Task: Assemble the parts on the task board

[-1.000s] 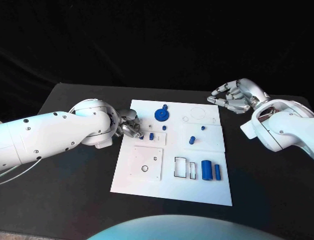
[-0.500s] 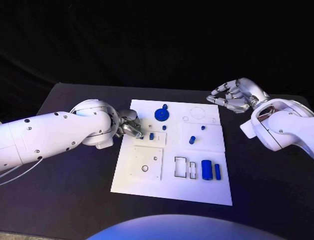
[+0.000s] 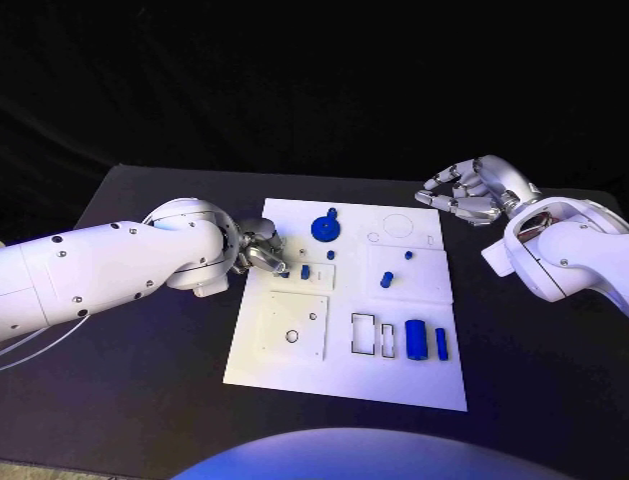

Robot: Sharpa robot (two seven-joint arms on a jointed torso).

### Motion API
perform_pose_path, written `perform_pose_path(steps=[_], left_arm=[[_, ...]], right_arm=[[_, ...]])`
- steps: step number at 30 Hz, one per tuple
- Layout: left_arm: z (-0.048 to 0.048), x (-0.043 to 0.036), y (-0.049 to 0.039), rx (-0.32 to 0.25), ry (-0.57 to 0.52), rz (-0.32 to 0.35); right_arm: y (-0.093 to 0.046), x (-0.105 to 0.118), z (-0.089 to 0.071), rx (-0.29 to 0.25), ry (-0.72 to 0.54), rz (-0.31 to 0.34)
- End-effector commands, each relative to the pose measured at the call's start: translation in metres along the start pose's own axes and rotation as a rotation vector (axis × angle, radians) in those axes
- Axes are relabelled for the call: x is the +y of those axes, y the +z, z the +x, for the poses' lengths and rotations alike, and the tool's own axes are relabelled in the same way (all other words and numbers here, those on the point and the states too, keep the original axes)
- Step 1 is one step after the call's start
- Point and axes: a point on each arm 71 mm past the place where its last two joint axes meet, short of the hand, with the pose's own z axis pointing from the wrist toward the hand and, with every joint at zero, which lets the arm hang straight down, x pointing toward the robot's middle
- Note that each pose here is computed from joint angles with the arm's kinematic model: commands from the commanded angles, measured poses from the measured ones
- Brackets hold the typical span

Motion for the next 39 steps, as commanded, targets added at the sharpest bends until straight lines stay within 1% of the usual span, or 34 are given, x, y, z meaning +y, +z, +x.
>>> perform_pose_path(steps=[1,7,24,32,36,39], left_arm=[[0.001,-0.0022,0.0007,0.006,-0.016,0.012],[0.0004,-0.0003,0.0014,0.008,-0.016,0.004],[-0.0003,0.0018,0.0022,0.01,-0.012,-0.006],[-0.0027,0.0055,-0.0002,-0.006,-0.016,-0.012],[-0.0072,0.0059,-0.0047,-0.023,-0.04,0.0],[-0.0159,0.0005,-0.0094,-0.058,-0.096,0.049]], right_arm=[[0.0,0.001,0.001,0.01,-0.008,-0.005],[0.0,0.001,0.001,0.01,-0.008,-0.006],[0.0,0.0,0.001,0.009,-0.008,-0.005],[0.0,0.0,0.001,0.008,-0.009,-0.005],[0.0,0.0,0.0,0.006,-0.009,-0.005],[0.0,0.0,0.0,0.004,-0.01,-0.006]])
